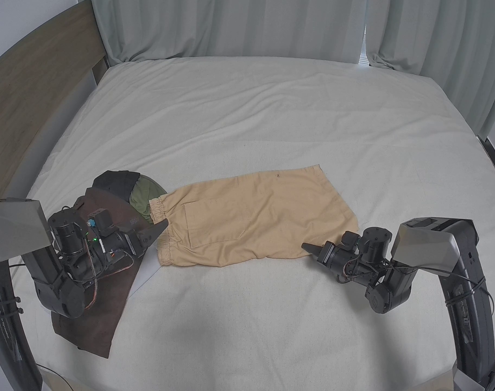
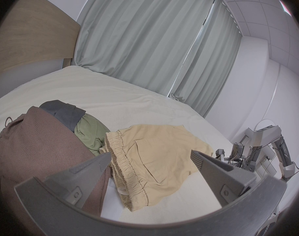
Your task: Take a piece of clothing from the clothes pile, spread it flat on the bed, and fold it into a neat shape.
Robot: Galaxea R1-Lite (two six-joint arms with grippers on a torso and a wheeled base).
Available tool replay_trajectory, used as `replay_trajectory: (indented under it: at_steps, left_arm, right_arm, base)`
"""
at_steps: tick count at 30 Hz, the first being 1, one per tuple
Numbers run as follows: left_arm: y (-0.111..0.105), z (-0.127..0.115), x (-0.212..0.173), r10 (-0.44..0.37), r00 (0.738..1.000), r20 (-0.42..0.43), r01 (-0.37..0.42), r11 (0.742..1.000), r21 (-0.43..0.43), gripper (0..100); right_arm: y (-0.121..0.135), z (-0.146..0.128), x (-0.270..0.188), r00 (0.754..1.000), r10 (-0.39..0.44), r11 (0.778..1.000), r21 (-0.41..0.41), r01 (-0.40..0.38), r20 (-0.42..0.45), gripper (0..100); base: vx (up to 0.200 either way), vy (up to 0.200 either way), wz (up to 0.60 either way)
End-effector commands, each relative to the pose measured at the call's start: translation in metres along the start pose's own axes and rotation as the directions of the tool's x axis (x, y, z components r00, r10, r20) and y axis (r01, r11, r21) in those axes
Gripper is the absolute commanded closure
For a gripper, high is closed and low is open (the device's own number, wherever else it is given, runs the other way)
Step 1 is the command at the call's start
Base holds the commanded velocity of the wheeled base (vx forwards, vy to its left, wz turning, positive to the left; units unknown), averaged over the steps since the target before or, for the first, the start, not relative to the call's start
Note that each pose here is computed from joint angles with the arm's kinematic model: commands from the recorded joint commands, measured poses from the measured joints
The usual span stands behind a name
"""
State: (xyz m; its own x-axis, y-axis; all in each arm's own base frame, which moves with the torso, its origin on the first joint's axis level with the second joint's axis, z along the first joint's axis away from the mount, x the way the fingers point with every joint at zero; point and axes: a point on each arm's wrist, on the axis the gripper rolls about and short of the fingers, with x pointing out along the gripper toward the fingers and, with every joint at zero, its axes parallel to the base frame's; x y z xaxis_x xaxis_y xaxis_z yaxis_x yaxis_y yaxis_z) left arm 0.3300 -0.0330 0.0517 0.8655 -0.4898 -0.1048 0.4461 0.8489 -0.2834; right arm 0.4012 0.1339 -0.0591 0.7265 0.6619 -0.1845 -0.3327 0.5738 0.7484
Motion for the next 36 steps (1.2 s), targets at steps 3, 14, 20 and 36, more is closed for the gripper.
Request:
replay_trajectory:
  at_steps: [3,14,20,36]
  left_arm:
    - [0.0,-0.001,0.0,-0.001,1.0,-0.002,0.001,1.0,-0.001,0]
    - [0.0,0.0,0.0,0.0,1.0,-0.002,0.0,1.0,-0.003,0]
    - [0.001,-0.001,-0.001,0.001,1.0,-0.004,-0.001,1.0,-0.004,0]
    - [0.0,-0.001,0.0,-0.007,1.0,-0.005,0.007,1.0,-0.006,0]
  right_arm:
    - [-0.001,-0.001,0.0,1.0,0.001,1.0,-0.002,-0.001,0.0,100]
    - [0.004,-0.005,-0.005,1.0,-0.005,1.0,0.0,0.005,-0.017,100]
    - [0.022,0.004,-0.018,1.0,0.007,1.0,-0.009,-0.007,-0.005,100]
    - [0.038,-0.012,-0.068,0.991,-0.082,0.996,-0.029,0.079,-0.102,100]
  base:
    - [0.0,0.0,0.0]
    - [0.0,0.0,0.0]
    - [0.0,0.0,0.0]
    - [0.0,0.0,0.0]
